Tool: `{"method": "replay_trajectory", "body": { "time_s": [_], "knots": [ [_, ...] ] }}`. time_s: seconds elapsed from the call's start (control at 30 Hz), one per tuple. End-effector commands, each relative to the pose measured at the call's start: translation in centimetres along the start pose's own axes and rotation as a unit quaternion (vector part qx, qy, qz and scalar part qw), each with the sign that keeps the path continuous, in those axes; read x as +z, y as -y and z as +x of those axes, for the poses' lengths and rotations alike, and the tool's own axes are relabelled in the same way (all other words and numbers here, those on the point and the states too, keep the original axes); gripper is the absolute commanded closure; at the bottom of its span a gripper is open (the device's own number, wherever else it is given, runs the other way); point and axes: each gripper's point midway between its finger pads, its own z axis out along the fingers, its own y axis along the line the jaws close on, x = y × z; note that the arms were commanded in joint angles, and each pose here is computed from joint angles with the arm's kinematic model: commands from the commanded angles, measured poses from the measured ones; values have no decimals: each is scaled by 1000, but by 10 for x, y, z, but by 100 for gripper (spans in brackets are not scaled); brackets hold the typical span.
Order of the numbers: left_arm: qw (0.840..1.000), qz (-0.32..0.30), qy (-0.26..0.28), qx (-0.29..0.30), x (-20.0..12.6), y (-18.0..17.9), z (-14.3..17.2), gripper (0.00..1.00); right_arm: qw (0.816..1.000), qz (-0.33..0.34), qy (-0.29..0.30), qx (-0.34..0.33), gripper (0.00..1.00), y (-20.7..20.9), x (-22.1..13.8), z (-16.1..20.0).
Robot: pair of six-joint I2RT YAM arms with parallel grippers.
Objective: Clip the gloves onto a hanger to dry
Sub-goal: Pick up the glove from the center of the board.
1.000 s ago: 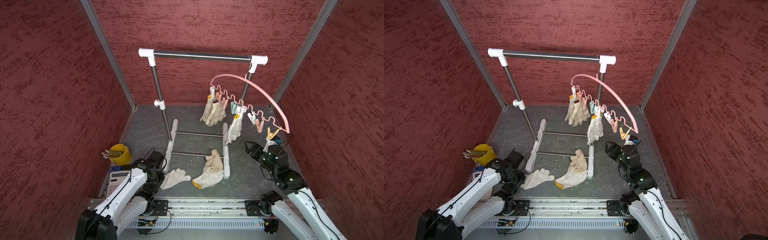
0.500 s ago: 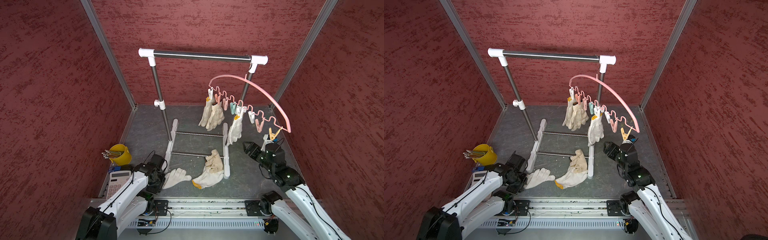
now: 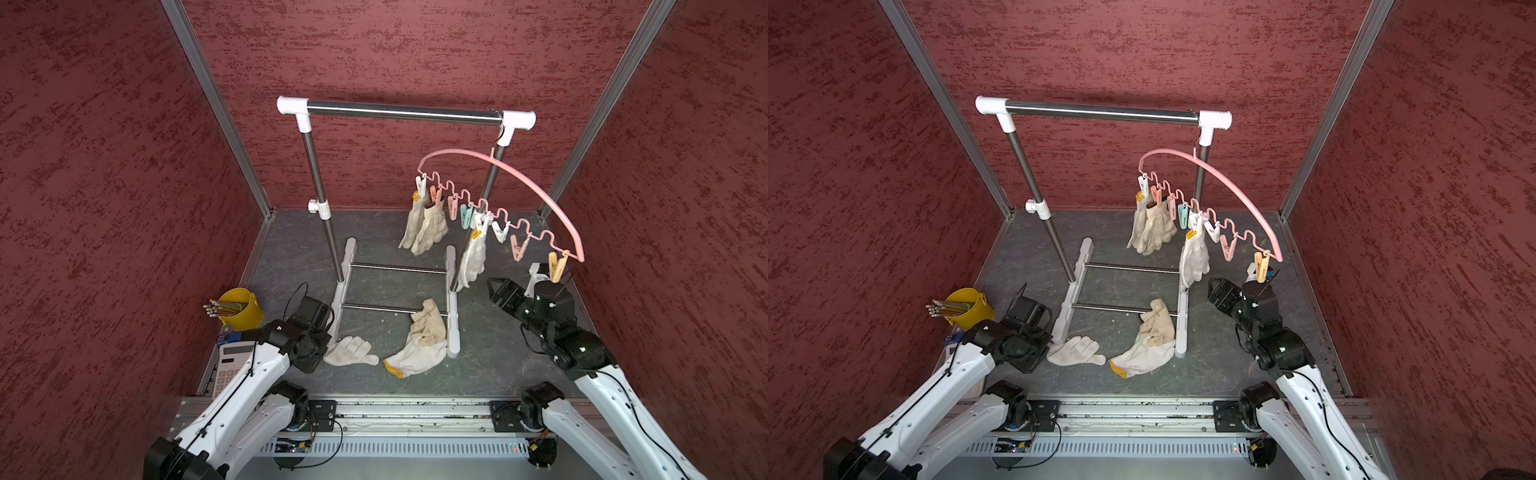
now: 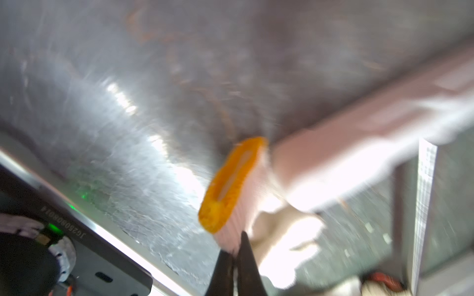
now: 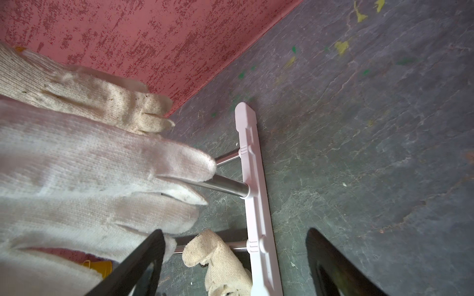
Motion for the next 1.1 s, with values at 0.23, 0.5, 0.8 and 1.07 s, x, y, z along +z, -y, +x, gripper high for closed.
{"method": "replay_trajectory", "body": {
  "time_s": [0.23,0.5,0.8,1.07],
  "knots": [
    [835,188,107,506,-111,143,61,100,995,-1,-83,52,16,11,6,38],
    [714,287,226,598,-209,236,82,100,978,-40,-146,141,18,27,16,91],
    [595,383,236,666,-292,246,111,100,974,-42,-117,187,18,40,28,76],
    [527,399,172,730,-311,222,149,100,956,-104,-108,251,24,41,47,34]
  ]
}}
